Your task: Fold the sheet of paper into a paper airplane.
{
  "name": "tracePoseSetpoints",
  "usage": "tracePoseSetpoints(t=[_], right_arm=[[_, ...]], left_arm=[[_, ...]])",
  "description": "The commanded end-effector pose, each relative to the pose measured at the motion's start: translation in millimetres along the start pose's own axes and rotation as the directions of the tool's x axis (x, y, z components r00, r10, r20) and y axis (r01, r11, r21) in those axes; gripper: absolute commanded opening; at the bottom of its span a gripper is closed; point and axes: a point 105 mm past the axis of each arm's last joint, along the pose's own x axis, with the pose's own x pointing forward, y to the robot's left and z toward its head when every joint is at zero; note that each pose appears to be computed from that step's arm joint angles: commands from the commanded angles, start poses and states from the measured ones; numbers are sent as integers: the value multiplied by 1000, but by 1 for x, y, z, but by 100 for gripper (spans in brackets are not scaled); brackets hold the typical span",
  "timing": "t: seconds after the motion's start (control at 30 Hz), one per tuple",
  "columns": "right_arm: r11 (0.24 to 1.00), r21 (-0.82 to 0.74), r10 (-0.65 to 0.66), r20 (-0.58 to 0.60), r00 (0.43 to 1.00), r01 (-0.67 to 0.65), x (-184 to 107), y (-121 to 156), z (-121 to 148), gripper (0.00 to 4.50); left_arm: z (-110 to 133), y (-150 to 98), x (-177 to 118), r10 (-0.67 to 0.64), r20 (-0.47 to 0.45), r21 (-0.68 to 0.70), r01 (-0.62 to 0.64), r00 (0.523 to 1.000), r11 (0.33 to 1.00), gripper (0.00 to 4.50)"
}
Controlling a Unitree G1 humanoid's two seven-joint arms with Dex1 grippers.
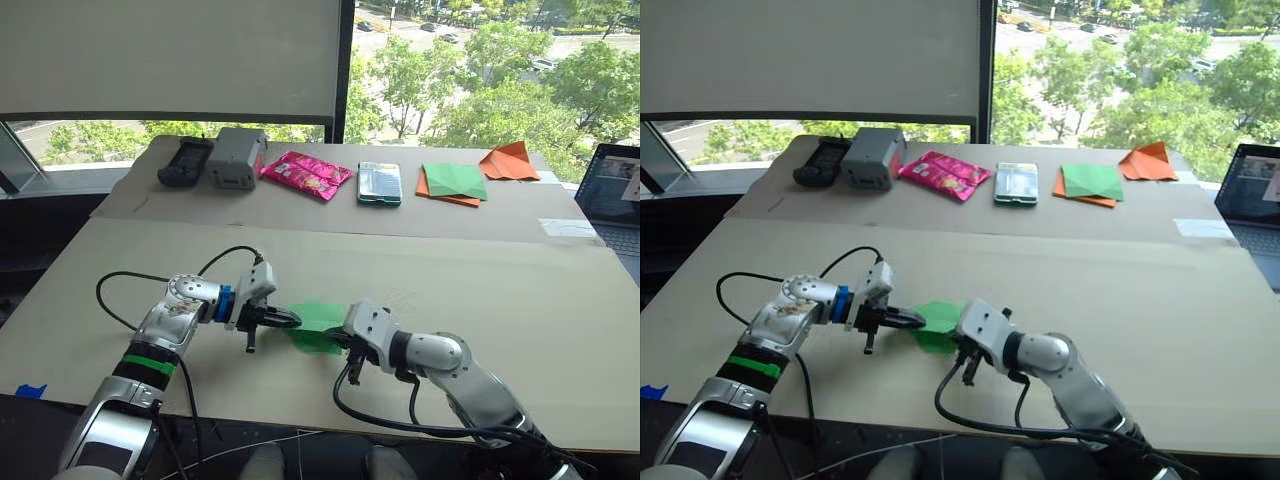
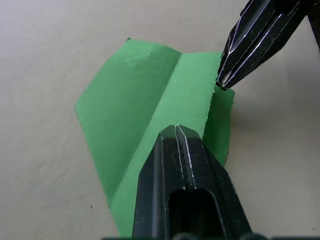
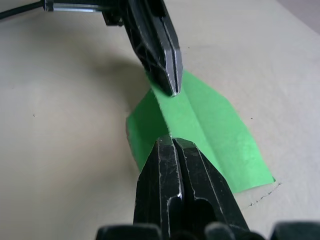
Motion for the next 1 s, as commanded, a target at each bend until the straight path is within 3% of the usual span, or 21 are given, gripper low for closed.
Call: tracePoseSetpoints(t=[0.03,0.17,0.4,0.43,0.67,1.0], right_arm=[[998,48,-38,104,994,34,-10,-8,25,1],[993,91,-82,105,991,73,-13,-17,26,1],[981,128,-145,6,989,143,-10,-32,3,1],[978,144,-152,5,988,150,-10,-34,2,62],[968,220,-122,8,993,117,-9,-35,-1,299],[906,396,-143,-46,989,150,-3,-48,-19,299]], left_arm=[[3,-5,-1,-14,-11,42,15,1000,999,0],[2,-8,0,-15,-12,39,16,1000,999,0],[0,-11,1,-12,-12,37,12,1000,999,0],[0,-11,1,-12,-13,38,12,1000,999,0],[-4,-14,-1,-5,-25,46,6,1000,999,0],[-1,-13,-4,8,-25,57,-6,1000,998,0]])
